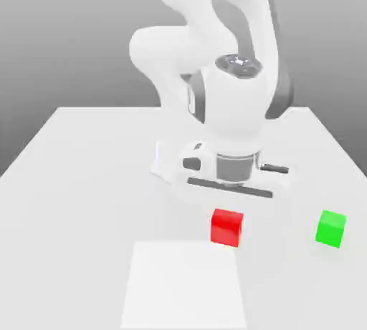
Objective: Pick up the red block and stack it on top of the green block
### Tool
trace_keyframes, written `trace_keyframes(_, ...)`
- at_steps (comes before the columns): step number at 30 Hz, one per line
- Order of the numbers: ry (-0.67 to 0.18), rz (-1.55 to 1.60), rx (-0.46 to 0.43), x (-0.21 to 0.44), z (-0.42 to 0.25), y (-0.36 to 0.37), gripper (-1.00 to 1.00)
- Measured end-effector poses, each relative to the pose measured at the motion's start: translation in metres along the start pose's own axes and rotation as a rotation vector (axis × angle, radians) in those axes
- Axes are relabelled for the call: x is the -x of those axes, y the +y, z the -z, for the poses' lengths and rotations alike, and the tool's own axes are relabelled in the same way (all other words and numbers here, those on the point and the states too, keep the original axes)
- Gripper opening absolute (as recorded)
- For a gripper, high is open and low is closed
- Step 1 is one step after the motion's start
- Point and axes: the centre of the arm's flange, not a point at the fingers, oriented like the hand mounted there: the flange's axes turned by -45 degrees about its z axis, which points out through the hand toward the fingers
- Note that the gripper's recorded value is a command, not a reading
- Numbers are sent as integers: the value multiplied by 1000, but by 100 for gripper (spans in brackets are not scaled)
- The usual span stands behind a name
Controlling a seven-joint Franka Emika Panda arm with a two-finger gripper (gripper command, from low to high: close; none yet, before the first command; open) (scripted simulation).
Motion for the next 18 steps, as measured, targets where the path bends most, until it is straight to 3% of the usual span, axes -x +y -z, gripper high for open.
trace_keyframes(8, -8, 152, 0, 118, 20, -136, -100)
trace_keyframes(18, 4, 126, -6, 117, 14, -149, -100)
